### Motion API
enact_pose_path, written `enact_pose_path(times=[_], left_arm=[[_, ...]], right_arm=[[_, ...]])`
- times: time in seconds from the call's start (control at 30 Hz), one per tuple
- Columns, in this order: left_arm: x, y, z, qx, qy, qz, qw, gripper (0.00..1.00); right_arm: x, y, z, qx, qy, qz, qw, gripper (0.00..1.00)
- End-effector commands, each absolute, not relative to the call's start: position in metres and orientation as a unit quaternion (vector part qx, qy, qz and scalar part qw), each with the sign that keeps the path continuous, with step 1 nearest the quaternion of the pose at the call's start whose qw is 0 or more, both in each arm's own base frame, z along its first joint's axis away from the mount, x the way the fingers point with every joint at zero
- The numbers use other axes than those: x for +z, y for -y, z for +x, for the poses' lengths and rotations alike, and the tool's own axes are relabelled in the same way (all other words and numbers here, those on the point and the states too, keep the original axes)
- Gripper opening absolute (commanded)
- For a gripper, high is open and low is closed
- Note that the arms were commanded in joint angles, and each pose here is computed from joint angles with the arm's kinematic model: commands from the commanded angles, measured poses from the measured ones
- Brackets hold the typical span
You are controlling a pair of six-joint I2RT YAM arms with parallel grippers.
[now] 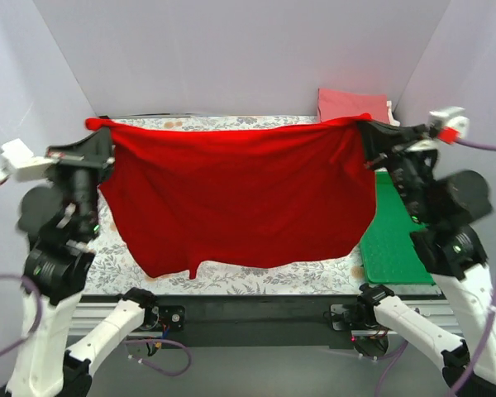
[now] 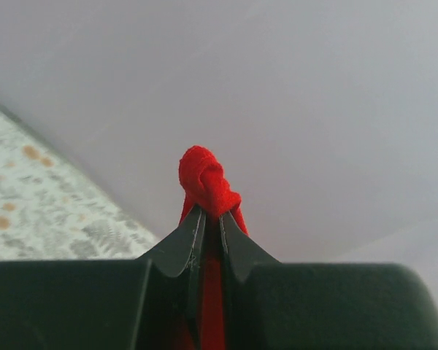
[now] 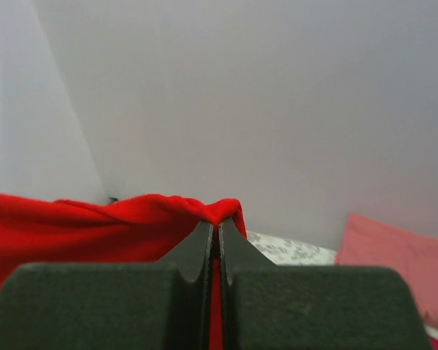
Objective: Fold and stack the t-shirts
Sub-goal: Flatten the tshirt out
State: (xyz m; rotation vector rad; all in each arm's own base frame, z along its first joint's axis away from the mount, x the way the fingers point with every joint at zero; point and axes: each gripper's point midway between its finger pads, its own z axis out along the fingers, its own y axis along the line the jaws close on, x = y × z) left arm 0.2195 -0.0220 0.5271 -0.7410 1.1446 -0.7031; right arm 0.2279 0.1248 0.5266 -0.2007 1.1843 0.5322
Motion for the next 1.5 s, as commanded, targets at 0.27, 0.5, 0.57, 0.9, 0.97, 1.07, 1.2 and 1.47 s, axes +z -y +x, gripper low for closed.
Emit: enact_pose_path(times=[0.27,0.5,0.57,0.9,0.97,1.07,1.2,1.47], left_arm=[[0.221,-0.001,0.468,0.039,-0.72,-0.437,0.538,0.0],[0.135,0.002,0.553,0.102,-0.793,-0.415,0.434,0.72],[0.137,0.003,0.553,0.098,-0.796,-0.408,0.436,0.87],[0.146,0.017,0.469,0.018,-0.804,-0.431,0.41,0.9],[0.141,0.026,0.448,-0.009,-0.814,-0.426,0.394,0.91],[0.159,0.038,0.428,-0.056,-0.812,-0.413,0.41,0.91],[0.14,0.066,0.39,-0.126,-0.834,-0.379,0.381,0.92],[0.076,0.078,0.369,-0.127,-0.861,-0.377,0.316,0.93]], right_arm=[[0.285,-0.148,0.457,0.213,-0.759,-0.104,0.606,0.14],[0.192,-0.159,0.553,0.206,-0.812,-0.129,0.531,0.85],[0.185,-0.155,0.545,0.197,-0.817,-0.127,0.527,0.93],[0.192,-0.134,0.449,0.209,-0.825,-0.033,0.524,0.98],[0.196,-0.142,0.435,0.22,-0.818,-0.038,0.53,0.98],[0.19,-0.155,0.414,0.198,-0.822,-0.065,0.531,0.98],[0.172,-0.171,0.39,0.204,-0.835,-0.081,0.504,0.98],[0.11,-0.205,0.352,0.208,-0.872,-0.11,0.43,0.98]])
